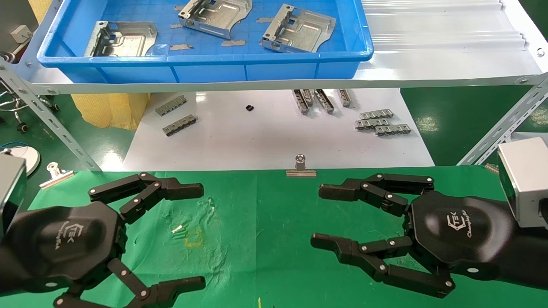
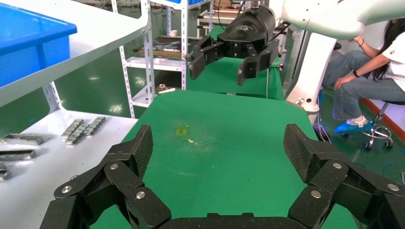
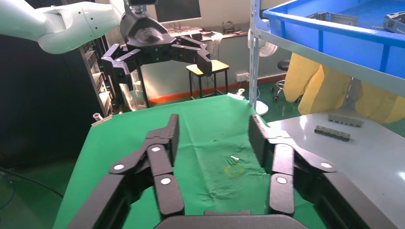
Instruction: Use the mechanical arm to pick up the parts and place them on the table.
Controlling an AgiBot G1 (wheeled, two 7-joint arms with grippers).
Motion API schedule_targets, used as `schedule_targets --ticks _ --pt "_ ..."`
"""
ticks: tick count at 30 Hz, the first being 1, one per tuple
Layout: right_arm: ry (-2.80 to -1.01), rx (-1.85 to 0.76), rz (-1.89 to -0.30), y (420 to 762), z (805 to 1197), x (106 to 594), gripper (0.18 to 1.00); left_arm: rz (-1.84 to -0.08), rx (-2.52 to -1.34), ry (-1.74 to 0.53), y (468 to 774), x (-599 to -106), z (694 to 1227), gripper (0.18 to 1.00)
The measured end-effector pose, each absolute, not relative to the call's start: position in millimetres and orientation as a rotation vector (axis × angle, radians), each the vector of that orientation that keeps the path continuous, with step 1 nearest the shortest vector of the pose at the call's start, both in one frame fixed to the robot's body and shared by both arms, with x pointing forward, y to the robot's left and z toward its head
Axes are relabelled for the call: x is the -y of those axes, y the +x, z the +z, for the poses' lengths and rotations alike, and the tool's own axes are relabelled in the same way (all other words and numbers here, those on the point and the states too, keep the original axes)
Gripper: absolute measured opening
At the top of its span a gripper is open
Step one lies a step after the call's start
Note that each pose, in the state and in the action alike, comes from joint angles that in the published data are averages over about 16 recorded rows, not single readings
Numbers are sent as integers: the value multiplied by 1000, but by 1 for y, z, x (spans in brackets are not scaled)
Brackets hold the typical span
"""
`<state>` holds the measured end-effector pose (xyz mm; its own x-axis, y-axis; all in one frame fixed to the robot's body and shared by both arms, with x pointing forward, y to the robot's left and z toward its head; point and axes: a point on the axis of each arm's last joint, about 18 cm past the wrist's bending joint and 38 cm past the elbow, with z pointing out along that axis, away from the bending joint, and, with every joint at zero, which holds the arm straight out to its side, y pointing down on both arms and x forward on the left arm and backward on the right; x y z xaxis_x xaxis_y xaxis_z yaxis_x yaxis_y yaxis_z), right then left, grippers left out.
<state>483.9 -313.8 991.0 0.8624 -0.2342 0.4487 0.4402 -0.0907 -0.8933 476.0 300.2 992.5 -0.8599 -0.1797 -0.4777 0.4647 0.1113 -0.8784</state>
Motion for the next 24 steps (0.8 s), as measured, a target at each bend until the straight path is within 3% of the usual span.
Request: schedule_targets --ticks 8,14,24 --pt "-1565 167 -567 484 991 314 494 -1799 -1923 276 476 -300 993 1001" --pt "-1565 167 -567 484 991 314 369 -1799 -1923 276 476 -300 993 1001" --pt "-1565 167 -567 484 991 314 241 -1799 -1923 276 476 -300 993 1001"
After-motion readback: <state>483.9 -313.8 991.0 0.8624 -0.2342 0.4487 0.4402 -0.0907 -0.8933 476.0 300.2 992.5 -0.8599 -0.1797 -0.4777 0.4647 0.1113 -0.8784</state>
